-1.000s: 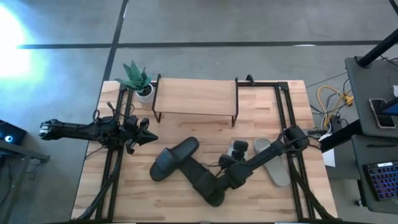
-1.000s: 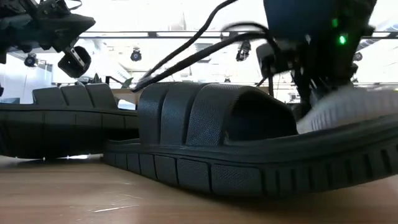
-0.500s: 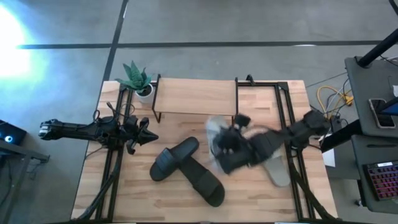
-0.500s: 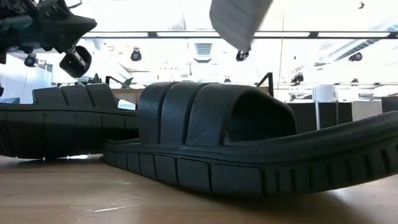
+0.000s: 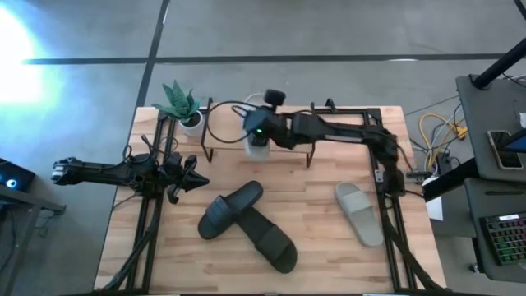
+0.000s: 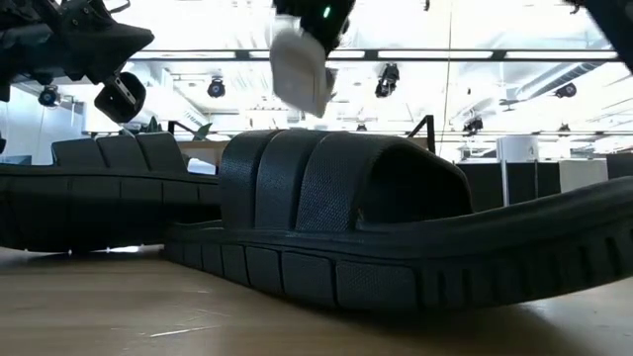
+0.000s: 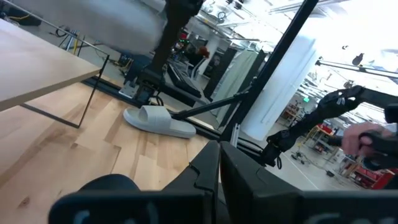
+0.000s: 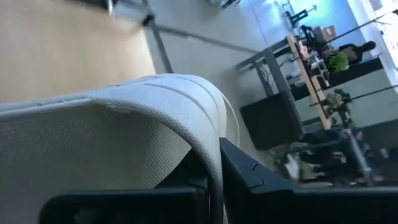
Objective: Pick and place slides into the shelf
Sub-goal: Put the left gray slide on the shelf
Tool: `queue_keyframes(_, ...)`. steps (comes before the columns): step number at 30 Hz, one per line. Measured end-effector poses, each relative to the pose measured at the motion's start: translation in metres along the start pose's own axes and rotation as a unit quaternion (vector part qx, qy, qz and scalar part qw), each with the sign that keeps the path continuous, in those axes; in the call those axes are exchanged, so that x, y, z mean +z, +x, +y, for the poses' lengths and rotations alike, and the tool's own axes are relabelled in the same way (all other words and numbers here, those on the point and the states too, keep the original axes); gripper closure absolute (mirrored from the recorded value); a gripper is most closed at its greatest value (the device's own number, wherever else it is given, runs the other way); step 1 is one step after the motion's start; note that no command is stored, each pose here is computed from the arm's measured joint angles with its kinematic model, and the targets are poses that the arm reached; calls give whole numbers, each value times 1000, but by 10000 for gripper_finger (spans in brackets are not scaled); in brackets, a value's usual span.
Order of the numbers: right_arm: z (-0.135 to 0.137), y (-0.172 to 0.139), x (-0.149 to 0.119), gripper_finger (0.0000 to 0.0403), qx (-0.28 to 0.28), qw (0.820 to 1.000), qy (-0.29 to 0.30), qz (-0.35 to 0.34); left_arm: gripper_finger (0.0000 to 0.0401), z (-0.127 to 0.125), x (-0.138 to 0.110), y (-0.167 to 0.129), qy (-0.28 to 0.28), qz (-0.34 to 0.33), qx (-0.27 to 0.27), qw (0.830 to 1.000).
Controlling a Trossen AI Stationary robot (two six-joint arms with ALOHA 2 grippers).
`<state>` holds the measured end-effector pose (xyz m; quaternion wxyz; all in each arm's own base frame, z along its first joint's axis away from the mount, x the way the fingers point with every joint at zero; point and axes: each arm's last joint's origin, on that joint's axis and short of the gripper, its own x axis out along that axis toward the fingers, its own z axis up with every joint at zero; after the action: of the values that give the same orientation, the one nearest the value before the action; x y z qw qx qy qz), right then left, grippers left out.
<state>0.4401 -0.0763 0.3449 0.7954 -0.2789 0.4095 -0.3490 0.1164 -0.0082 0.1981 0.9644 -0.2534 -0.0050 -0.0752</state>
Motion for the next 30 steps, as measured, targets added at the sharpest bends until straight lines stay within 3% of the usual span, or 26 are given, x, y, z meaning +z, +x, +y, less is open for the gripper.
queue_keyframes(4, 16, 38, 0, 390, -4, 998, -53, 37, 401, 0, 0, 0, 0, 0, 0, 1000)
queue_keyframes(6, 20, 55, 0, 390, -41, 994, -75, 65, 401, 0, 0, 0, 0, 0, 0, 1000)
queue_keyframes(10, 26, 78, -1, 390, -70, 991, -62, 93, 401, 0, 0, 0, -1, 0, 0, 1000)
queue_keyframes(16, 22, 77, 5, 390, -75, 993, -27, 88, 401, 0, 0, 0, -1, 1, 0, 1000)
queue_keyframes(22, 27, 78, 4, 384, -30, 996, -31, 79, 401, 0, 0, 0, -1, 1, 0, 1000)
queue_keyframes(30, 28, 86, -3, 319, -25, 995, 17, 93, 401, 0, 0, 0, -1, 1, 0, 1000)
